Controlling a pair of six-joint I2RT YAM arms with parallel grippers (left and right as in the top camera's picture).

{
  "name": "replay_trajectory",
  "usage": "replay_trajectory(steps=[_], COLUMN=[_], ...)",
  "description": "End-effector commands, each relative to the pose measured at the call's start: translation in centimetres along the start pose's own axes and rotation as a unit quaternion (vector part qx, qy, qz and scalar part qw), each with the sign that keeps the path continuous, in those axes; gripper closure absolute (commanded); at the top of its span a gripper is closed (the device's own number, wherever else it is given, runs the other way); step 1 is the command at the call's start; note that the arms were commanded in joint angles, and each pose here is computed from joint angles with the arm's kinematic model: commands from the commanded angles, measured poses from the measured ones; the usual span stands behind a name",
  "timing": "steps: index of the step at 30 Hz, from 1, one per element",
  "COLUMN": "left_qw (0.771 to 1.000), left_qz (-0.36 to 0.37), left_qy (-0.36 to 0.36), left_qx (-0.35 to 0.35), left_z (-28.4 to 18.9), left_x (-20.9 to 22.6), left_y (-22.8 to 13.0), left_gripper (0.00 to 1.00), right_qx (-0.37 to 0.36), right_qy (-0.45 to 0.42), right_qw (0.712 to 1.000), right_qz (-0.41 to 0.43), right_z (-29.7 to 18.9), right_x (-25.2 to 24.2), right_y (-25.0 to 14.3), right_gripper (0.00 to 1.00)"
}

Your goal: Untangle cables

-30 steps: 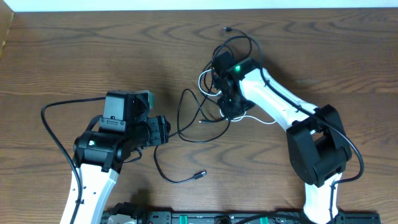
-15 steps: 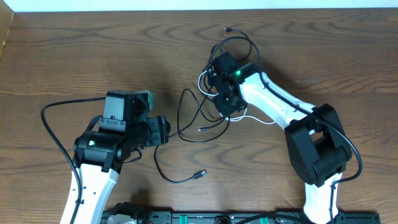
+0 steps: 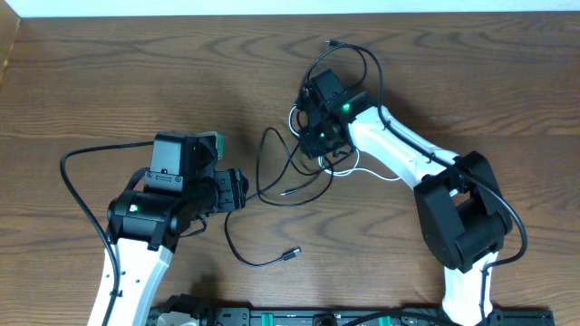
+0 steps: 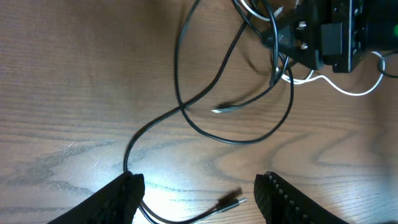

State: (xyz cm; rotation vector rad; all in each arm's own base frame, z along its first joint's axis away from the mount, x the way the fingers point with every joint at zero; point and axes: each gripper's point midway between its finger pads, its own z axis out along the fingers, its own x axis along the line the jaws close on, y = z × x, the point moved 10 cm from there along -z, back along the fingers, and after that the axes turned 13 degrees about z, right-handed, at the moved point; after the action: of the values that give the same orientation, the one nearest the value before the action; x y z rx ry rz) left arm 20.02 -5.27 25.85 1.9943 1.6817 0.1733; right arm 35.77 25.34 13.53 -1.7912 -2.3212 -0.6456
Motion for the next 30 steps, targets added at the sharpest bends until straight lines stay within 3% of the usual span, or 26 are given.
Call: replay_trajectory(steps=[1, 2, 3, 6, 8, 11, 13, 17, 24, 30], left_qw=[1.000, 1.000, 1.000, 1.000, 1.000, 1.000, 1.000, 1.000, 1.000, 1.000], left_qz=[0.007, 0.007, 0.008, 0.007, 0.007, 0.007, 0.007, 0.007, 0.007, 0.007], left_qy=[0.006, 0.006, 0.006, 0.006, 0.006, 0.006, 0.006, 0.006, 0.006, 0.006], left_qx=[-0.001, -0.001, -0.001, -0.001, -0.001, 0.002, 0.003, 0.002, 0.003, 0.002], left_z=[-0.1, -0.1, -0.1, -0.1, -0.1, -0.1, -0.1, -0.1, -0.1, -0.1], left_x=[0.1, 0.1, 0.1, 0.1, 0.1, 0.1, 0.1, 0.1, 0.1, 0.1], left_y=[0.1, 0.1, 0.1, 0.1, 0.1, 0.0, 0.0, 0.0, 0.0, 0.0], left_gripper=[0.37, 0.37, 0.37, 0.37, 0.37, 0.37, 0.37, 0.37, 0.37, 0.37], right_qx=[0.031, 0.031, 0.029, 0.012, -0.011, -0.038, -0.035, -0.022, -0.045, -0.062], right_qy=[0.122, 0.122, 0.115, 0.043, -0.058, -0.195, -0.224, -0.231, -0.271, -0.256], right_qw=[0.989, 0.988, 0.988, 0.996, 0.998, 0.978, 0.971, 0.970, 0.947, 0.950], right_qz=[-0.081, -0.086, -0.098, -0.074, -0.008, 0.068, 0.075, 0.077, 0.165, 0.168], right_z=[0.0, 0.0, 0.1, 0.4, 0.3, -0.2, -0.5, -0.2, 0.2, 0.7], right_x=[3.2, 3.4, 3.6, 2.7, 1.2, -1.1, -1.7, -2.1, -3.3, -3.2], right_y=[-1.0, -1.1, -1.2, -1.0, -0.8, -1.2, -1.5, -2.1, -3.1, -2.8], right_gripper=[0.57, 0.57, 0.49, 0.14, 0.01, 0.01, 0.01, 0.01, 0.01, 0.01])
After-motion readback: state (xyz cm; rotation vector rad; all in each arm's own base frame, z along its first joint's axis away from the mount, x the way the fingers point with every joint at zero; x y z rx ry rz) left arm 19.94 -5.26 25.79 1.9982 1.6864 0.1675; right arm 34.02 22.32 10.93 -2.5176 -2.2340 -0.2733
